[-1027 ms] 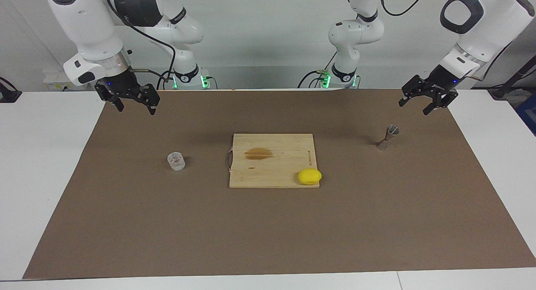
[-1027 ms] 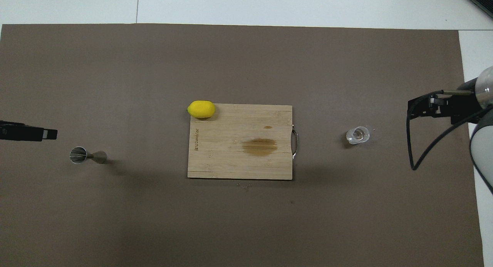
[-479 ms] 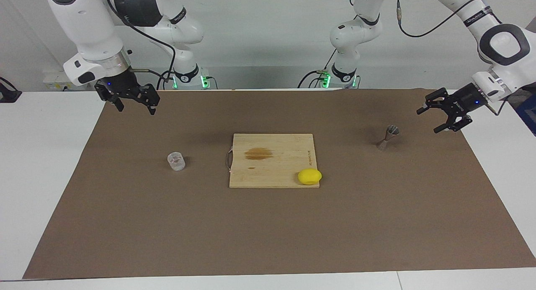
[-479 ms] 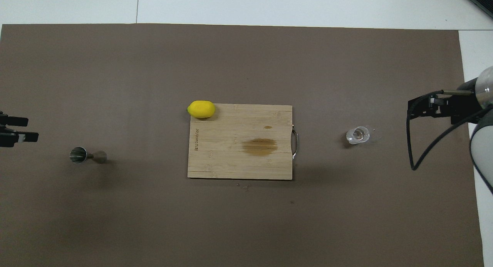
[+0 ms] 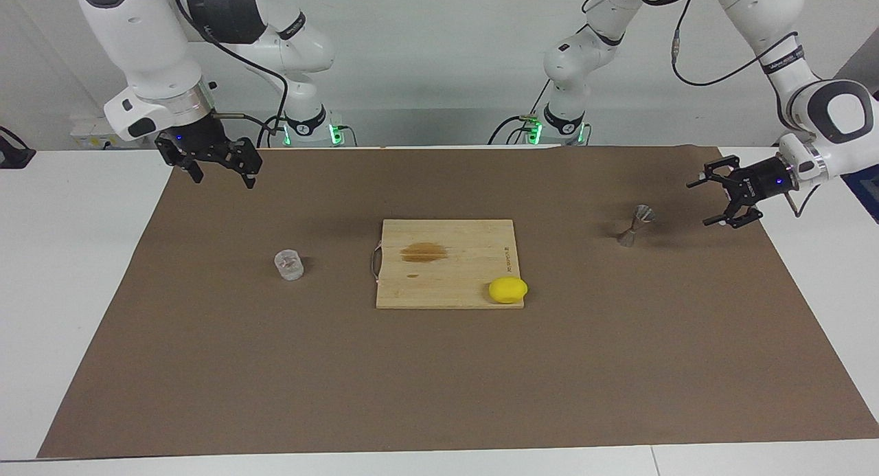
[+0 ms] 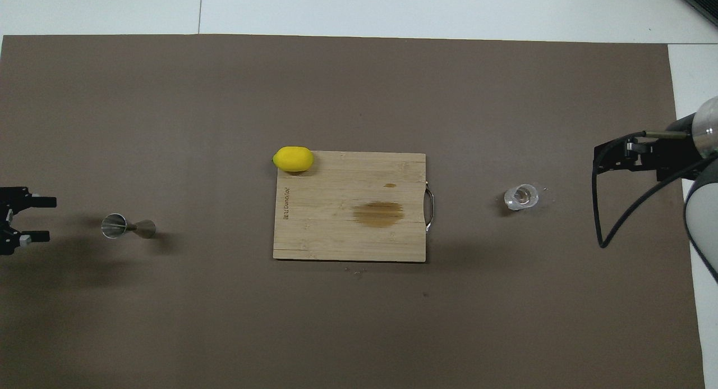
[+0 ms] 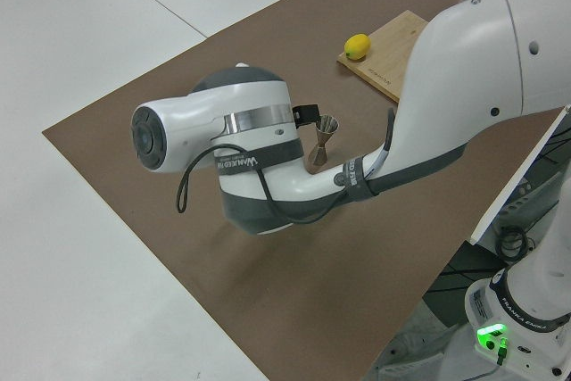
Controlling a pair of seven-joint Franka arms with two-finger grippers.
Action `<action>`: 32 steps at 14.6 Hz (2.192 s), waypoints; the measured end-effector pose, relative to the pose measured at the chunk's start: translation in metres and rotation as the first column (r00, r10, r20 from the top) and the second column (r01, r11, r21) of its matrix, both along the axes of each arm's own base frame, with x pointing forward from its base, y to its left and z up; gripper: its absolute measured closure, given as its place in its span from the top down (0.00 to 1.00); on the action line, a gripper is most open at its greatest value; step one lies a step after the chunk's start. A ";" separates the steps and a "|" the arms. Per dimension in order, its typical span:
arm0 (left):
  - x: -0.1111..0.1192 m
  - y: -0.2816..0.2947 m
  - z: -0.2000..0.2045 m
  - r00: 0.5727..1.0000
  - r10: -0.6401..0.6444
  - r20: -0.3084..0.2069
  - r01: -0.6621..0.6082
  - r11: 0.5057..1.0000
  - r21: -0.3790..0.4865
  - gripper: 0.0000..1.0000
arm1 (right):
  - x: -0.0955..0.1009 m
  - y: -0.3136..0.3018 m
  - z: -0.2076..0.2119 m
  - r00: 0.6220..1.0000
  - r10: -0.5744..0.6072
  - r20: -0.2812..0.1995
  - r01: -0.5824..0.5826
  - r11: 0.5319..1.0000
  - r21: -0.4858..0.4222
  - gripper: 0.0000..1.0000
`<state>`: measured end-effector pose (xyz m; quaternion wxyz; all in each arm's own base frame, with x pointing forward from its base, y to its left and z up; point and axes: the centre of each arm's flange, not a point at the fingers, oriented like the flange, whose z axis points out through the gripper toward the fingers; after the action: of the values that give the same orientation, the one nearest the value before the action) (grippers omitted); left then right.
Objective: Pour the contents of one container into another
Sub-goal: 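Move the left gripper down toward the small metal cup, then close the left gripper around the small metal cup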
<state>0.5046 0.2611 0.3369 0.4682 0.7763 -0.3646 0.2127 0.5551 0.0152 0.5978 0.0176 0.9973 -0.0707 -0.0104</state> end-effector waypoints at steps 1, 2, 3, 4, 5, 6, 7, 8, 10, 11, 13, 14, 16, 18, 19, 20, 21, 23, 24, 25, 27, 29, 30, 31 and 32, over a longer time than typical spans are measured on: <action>-0.005 0.002 -0.014 1.000 -0.007 0.022 0.008 0.998 -0.060 1.00 | 0.000 0.000 0.000 1.000 0.000 0.000 0.000 1.000 0.000 1.00; -0.008 0.004 -0.029 0.999 -0.010 0.046 0.015 0.994 -0.105 1.00 | 0.000 0.000 0.000 1.000 0.000 0.000 0.000 1.000 0.000 1.00; -0.012 0.004 -0.044 0.996 -0.020 0.083 0.032 0.989 -0.143 1.00 | 0.000 0.000 0.000 1.000 0.000 0.000 0.000 1.000 0.000 1.00; -0.014 0.001 -0.056 0.990 -0.032 0.136 0.057 0.982 -0.183 1.00 | 0.000 0.000 0.000 1.000 0.000 0.000 0.000 1.000 0.000 1.00; -0.016 -0.007 -0.065 0.981 -0.040 0.190 0.085 0.969 -0.234 1.00 | 0.000 0.000 0.000 1.000 0.000 0.000 0.000 1.000 0.000 1.00; -0.016 -0.015 -0.069 0.973 -0.045 0.226 0.109 0.954 -0.278 1.00 | 0.000 0.000 0.000 1.000 0.000 0.000 0.000 1.000 0.000 1.00; -0.015 -0.023 -0.068 0.966 -0.053 0.254 0.132 0.943 -0.306 1.00 | 0.000 0.000 0.000 1.000 0.000 0.000 0.000 1.000 0.000 1.00; -0.013 -0.029 -0.066 0.954 -0.063 0.292 0.160 0.934 -0.320 1.00 | 0.000 0.000 0.000 1.000 0.000 0.000 0.000 1.000 0.000 1.00; -0.011 -0.039 -0.067 0.913 -0.089 0.397 0.228 0.920 -0.318 1.00 | 0.000 0.000 0.000 1.000 0.000 0.000 0.000 1.000 0.000 1.00; -0.012 -0.042 -0.069 0.892 -0.095 0.441 0.252 0.915 -0.314 1.00 | 0.000 0.000 0.000 1.000 0.000 0.000 0.000 1.000 0.000 1.00; -0.016 -0.045 -0.075 0.863 -0.096 0.496 0.279 0.909 -0.309 1.00 | 0.000 0.000 0.000 1.000 0.000 0.000 0.000 1.000 0.000 1.00; -0.018 -0.046 -0.077 0.857 -0.095 0.506 0.283 0.908 -0.309 1.00 | 0.000 0.000 0.000 1.000 0.000 0.000 0.000 1.000 0.000 1.00; -0.021 -0.051 -0.082 0.854 -0.082 0.513 0.280 0.905 -0.321 1.00 | 0.000 0.000 0.000 1.000 0.000 0.000 0.000 1.000 0.000 1.00; -0.021 -0.061 -0.086 0.848 -0.062 0.526 0.274 0.901 -0.337 1.00 | 0.000 0.000 0.000 1.000 0.000 0.000 0.000 1.000 0.000 1.00; -0.020 -0.067 -0.088 0.845 -0.061 0.532 0.279 0.898 -0.341 1.00 | 0.000 0.000 0.000 1.000 0.000 0.000 0.000 1.000 0.000 1.00; -0.018 -0.073 -0.089 0.840 -0.059 0.539 0.284 0.895 -0.344 1.00 | 0.000 0.000 0.000 1.000 0.000 0.000 0.000 1.000 0.000 1.00; -0.016 -0.078 -0.089 0.838 -0.057 0.543 0.286 0.893 -0.348 1.00 | 0.000 0.000 0.000 1.000 0.000 0.000 0.000 1.000 0.000 1.00; -0.014 -0.086 -0.089 0.835 -0.061 0.546 0.294 0.889 -0.350 1.00 | 0.000 0.000 0.000 1.000 0.000 0.000 0.000 1.000 0.000 1.00; -0.013 -0.088 -0.088 0.834 -0.065 0.548 0.298 0.888 -0.349 0.98 | 0.000 0.000 0.000 1.000 0.000 0.000 0.000 1.000 0.000 1.00; -0.013 -0.089 -0.088 0.832 -0.067 0.550 0.301 0.888 -0.348 0.98 | 0.000 0.000 0.000 1.000 0.000 0.000 0.000 1.000 0.000 1.00; -0.013 -0.089 -0.086 0.830 -0.067 0.554 0.302 0.889 -0.345 0.98 | 0.000 0.000 0.000 1.000 0.000 0.000 0.000 1.000 0.000 1.00; -0.013 -0.087 -0.086 0.823 -0.067 0.564 0.304 0.890 -0.339 0.93 | 0.000 0.000 0.000 1.000 0.000 0.000 0.000 1.000 0.000 1.00; -0.013 -0.086 -0.086 0.814 -0.067 0.577 0.308 0.892 -0.331 0.85 | 0.000 0.000 0.000 1.000 0.000 0.000 0.000 1.000 0.000 1.00; -0.013 -0.085 -0.087 0.808 -0.067 0.585 0.307 0.895 -0.322 0.85 | 0.000 0.000 0.000 1.000 0.000 0.000 0.000 1.000 0.000 1.00; -0.012 -0.085 -0.087 0.805 -0.068 0.590 0.306 0.899 -0.315 0.82 | 0.000 0.000 0.000 1.000 0.000 0.000 0.000 1.000 0.000 1.00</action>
<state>0.4924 0.1765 0.2497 0.5046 0.5268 -0.5121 0.4534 0.5550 0.0152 0.5978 0.0176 0.9973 -0.0707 -0.0104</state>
